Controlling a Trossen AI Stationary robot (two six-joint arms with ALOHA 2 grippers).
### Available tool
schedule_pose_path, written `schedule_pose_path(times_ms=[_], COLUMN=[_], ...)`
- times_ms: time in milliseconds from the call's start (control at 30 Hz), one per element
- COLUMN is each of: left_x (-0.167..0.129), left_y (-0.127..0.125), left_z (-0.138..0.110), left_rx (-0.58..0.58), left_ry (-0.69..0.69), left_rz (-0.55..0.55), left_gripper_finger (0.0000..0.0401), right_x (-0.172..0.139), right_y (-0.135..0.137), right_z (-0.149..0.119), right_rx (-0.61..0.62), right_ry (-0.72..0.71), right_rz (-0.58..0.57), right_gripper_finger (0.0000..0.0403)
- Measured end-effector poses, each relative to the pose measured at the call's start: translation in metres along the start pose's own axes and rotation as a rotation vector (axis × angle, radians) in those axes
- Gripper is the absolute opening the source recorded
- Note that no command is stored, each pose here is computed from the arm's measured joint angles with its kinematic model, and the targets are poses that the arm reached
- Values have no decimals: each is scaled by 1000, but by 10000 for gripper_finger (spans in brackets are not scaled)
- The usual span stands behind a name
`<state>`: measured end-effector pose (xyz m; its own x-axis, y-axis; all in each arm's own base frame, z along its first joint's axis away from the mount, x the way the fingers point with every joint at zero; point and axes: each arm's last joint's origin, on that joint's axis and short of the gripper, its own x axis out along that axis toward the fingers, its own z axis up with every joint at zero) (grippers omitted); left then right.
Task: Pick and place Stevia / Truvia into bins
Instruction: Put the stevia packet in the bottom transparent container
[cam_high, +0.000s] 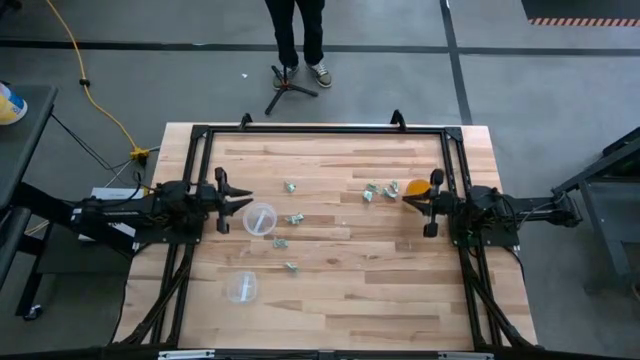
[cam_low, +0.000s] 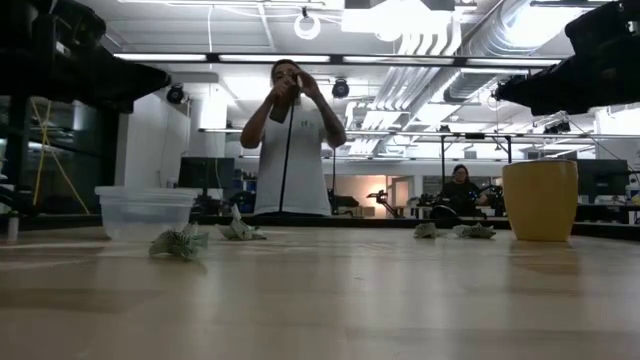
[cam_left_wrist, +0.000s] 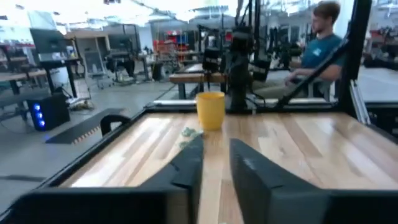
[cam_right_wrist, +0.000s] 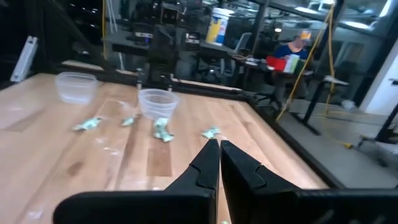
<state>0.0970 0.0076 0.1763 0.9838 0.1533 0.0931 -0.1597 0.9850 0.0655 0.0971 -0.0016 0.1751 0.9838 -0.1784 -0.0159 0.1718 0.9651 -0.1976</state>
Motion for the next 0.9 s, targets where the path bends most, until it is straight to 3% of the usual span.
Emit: schedule_pose_path(times_ms=[200,333,600,733,900], left_x=[6,18,70,98,129], left_y=[0,-2,-11,-13,-26], left_z=[12,25,53,56,57], left_rx=[-10,-64,-43,46,62], left_ry=[-103,-45,201,412,580], left_rz=[-7,-76,-277,-279,-348], left_gripper_finger=[259,306,286,268,257], right_x=[0,0,0,0,0], right_y=[-1,-2,-3,-3,-3], right_z=[6,7,8,8,8], right_rx=[-80,-109,-96,-96,-96], right_ry=[-59,-66,-75,-75,-75], right_rz=[-17,-44,-72,-72,-72], right_gripper_finger=[7,7,7,7,7])
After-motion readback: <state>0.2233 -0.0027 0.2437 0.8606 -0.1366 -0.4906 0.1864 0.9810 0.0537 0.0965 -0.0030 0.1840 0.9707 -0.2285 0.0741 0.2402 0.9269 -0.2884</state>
